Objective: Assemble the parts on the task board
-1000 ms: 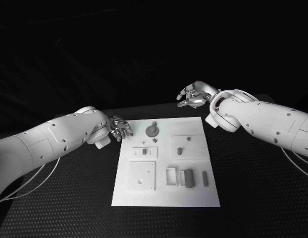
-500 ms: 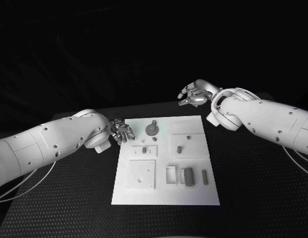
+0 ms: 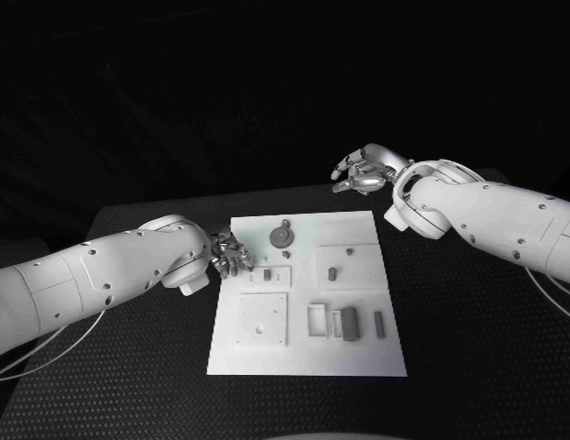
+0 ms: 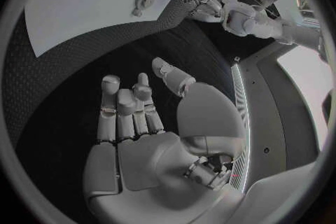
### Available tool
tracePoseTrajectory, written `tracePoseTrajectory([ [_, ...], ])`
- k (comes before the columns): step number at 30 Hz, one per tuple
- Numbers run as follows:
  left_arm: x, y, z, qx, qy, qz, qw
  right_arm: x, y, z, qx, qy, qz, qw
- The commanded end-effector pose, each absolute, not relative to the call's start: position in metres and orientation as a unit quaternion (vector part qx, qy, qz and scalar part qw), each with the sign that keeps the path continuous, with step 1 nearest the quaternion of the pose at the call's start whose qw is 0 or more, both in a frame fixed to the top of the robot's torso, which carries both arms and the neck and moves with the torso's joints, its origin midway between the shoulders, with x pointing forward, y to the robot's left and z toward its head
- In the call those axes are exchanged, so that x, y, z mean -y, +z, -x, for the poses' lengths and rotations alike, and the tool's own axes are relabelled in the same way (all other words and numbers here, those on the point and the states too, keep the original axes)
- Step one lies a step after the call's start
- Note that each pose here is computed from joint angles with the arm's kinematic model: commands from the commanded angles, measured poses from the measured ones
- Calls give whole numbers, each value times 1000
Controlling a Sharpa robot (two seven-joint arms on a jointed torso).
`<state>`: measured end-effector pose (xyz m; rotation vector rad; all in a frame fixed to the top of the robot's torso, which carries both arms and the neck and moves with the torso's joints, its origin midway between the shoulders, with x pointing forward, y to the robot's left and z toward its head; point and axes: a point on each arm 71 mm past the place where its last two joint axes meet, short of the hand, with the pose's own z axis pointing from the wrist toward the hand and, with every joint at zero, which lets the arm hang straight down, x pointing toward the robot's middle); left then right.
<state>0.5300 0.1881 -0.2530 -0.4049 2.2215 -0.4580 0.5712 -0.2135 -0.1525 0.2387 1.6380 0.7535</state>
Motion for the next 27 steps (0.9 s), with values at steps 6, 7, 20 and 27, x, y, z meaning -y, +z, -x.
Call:
tracePoseTrajectory([
  [6, -186, -255, -525, -884, -177, 149, 406, 213, -153, -571, -713, 329, -100, 611],
  [7, -184, -255, -524, -887, -177, 145, 402, 213, -153, -570, -713, 329, -100, 611],
  [20, -186, -263, -519, -891, -167, 137, 398, 214, -153, -570, -713, 329, -101, 611],
  [27, -184, -268, -518, -892, -163, 132, 400, 215, -153, -570, -713, 328, -101, 611],
])
